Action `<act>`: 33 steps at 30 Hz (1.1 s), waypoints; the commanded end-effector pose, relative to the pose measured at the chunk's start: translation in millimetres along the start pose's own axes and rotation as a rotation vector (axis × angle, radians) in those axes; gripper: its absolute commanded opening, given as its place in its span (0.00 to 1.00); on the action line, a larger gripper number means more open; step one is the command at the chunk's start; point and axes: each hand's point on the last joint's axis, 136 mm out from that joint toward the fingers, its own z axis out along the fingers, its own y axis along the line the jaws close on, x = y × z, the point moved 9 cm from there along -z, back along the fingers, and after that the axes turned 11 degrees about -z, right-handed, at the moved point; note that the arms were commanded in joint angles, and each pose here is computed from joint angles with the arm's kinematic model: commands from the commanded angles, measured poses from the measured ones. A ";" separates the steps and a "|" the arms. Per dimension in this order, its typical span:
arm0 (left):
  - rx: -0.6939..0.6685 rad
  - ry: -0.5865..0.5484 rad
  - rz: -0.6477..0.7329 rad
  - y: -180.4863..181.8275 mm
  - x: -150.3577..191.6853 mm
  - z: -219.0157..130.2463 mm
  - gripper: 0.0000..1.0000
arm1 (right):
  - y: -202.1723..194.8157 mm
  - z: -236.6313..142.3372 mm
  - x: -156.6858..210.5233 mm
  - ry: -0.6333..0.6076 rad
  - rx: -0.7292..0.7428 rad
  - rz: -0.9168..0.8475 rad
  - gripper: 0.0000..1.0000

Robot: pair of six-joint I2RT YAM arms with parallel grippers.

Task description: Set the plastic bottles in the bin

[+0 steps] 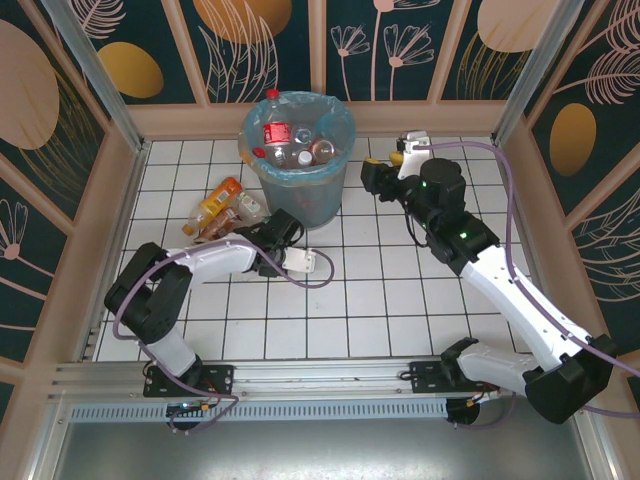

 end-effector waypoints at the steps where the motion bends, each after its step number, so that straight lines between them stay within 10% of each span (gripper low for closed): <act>1: -0.047 -0.057 -0.041 10.6 -4.0 -22.3 0.32 | -3.4 -6.8 -5.9 -0.037 0.012 0.019 0.61; 8: -0.034 -0.179 -0.153 13.2 -6.2 -79.1 0.28 | -4.7 -12.5 -9.2 -0.048 0.023 0.022 0.61; 13: -0.002 -0.333 -0.252 12.1 -8.9 -132.4 0.00 | -2.9 -12.2 -11.6 -0.059 0.001 0.041 0.61; 33: -0.078 -1.308 -0.784 71.3 -34.6 -382.3 0.00 | 17.7 2.8 -21.4 -0.063 -0.071 0.054 0.60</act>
